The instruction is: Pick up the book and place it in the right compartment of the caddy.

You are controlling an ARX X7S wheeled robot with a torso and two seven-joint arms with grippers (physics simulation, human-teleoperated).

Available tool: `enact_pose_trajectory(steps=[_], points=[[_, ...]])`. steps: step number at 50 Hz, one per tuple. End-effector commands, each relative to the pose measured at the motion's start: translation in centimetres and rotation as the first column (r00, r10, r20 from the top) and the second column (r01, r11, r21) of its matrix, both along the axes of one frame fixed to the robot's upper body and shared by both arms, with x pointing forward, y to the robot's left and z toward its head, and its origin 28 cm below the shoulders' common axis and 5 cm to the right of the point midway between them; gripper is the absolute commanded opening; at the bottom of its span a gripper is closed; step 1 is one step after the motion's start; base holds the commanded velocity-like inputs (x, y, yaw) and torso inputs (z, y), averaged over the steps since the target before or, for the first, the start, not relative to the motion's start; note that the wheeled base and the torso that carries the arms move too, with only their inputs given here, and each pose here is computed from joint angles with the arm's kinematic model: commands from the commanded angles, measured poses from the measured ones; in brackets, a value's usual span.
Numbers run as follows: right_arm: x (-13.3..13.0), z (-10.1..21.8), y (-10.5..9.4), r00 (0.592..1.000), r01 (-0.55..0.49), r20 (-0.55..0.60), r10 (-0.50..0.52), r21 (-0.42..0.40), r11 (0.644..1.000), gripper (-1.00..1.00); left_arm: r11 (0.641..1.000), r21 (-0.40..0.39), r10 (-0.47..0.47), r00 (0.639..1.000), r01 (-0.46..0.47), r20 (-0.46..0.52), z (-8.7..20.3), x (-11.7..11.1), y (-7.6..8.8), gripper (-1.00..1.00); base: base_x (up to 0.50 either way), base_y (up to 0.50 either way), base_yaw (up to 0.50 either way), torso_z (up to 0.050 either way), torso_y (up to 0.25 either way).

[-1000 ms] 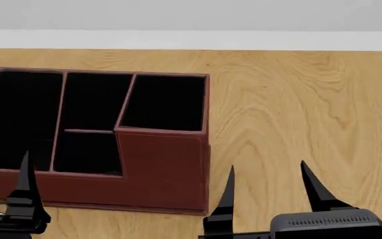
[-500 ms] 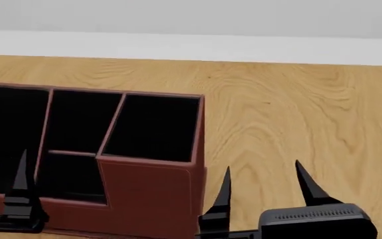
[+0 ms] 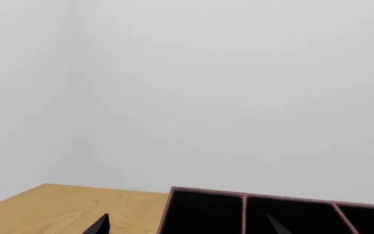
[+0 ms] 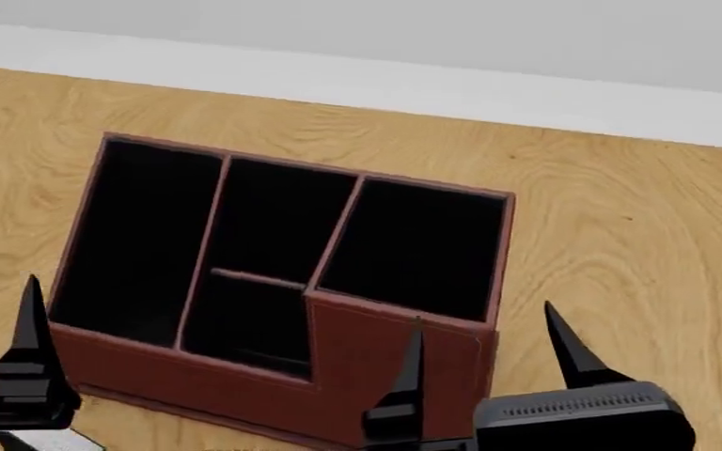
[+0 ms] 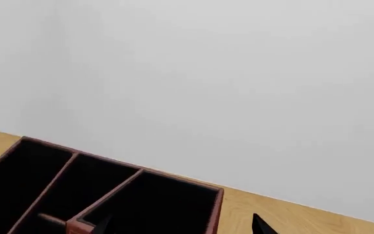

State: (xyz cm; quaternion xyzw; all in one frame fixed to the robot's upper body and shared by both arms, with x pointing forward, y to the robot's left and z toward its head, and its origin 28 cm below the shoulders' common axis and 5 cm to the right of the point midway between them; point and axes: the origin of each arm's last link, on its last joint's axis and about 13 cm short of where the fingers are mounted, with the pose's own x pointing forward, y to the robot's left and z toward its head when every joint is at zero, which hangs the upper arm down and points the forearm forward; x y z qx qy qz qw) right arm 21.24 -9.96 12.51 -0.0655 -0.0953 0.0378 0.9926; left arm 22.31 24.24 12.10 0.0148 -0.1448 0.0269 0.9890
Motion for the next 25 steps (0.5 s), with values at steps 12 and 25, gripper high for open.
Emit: enact_pose_trajectory(steps=[12,25], points=[[0.02,-0.07,0.21,1.0,-0.024,0.003,0.024,-0.01,1.0,1.0,1.0,0.008,0.011,1.0,-0.011,-0.005,-0.1,0.06,-0.06,1.0,0.0,0.0,0.5,0.0,0.0],[0.05,-0.09,0.4,0.999,-0.035,0.002,0.035,-0.025,0.999,1.0,1.0,0.009,0.013,1.0,-0.013,0.0,0.02,0.03,0.04,1.0,0.0,0.0,0.5,0.0,0.0]])
